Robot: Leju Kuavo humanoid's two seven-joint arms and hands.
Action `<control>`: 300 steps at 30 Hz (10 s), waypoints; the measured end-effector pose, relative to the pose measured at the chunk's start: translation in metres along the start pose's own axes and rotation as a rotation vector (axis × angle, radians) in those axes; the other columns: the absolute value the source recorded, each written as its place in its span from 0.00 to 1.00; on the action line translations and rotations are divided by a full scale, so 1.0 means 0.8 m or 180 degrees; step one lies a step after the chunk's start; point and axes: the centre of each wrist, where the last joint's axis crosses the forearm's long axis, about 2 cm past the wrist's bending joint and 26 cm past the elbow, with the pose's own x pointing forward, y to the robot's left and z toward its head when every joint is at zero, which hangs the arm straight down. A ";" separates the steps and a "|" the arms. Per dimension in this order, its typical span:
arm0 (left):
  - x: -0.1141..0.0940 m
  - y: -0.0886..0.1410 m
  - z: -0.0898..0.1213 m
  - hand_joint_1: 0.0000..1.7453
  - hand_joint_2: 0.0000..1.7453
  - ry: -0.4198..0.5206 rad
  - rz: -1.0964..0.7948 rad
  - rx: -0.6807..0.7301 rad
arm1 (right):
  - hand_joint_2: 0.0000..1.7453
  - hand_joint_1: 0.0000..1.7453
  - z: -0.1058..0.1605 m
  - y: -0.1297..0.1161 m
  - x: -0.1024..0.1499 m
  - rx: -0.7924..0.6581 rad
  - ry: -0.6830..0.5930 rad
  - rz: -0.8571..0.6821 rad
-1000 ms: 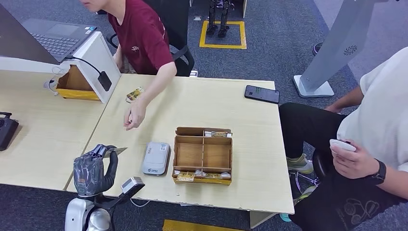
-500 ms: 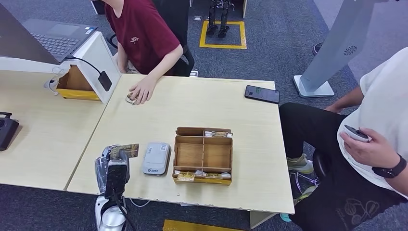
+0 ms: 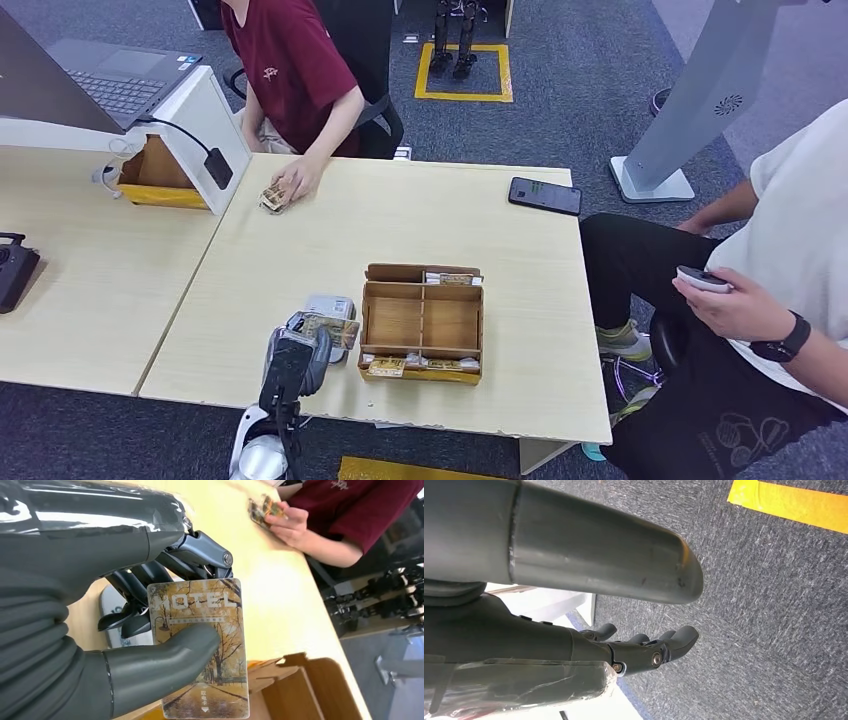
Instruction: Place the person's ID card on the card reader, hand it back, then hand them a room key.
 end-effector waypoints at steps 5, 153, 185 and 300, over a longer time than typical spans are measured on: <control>-0.006 -0.008 -0.004 1.00 1.00 0.0118 -0.0154 -0.0033 | 0.00 0.00 0.000 0.000 0.000 0.0002 0.0000 -0.0003; -0.060 0.003 -0.019 1.00 1.00 0.0558 0.0007 0.0130 | 0.00 0.00 0.002 0.004 0.006 0.0042 -0.0094 0.0137; 0.000 0.069 -0.093 1.00 1.00 -0.0538 0.0207 0.1047 | 0.00 0.00 0.003 0.005 0.012 0.0088 -0.0263 0.0317; 0.039 -0.043 0.073 0.00 1.00 -0.2404 -0.2697 -0.0685 | 0.00 0.00 0.001 0.001 0.008 0.0102 -0.0245 0.0374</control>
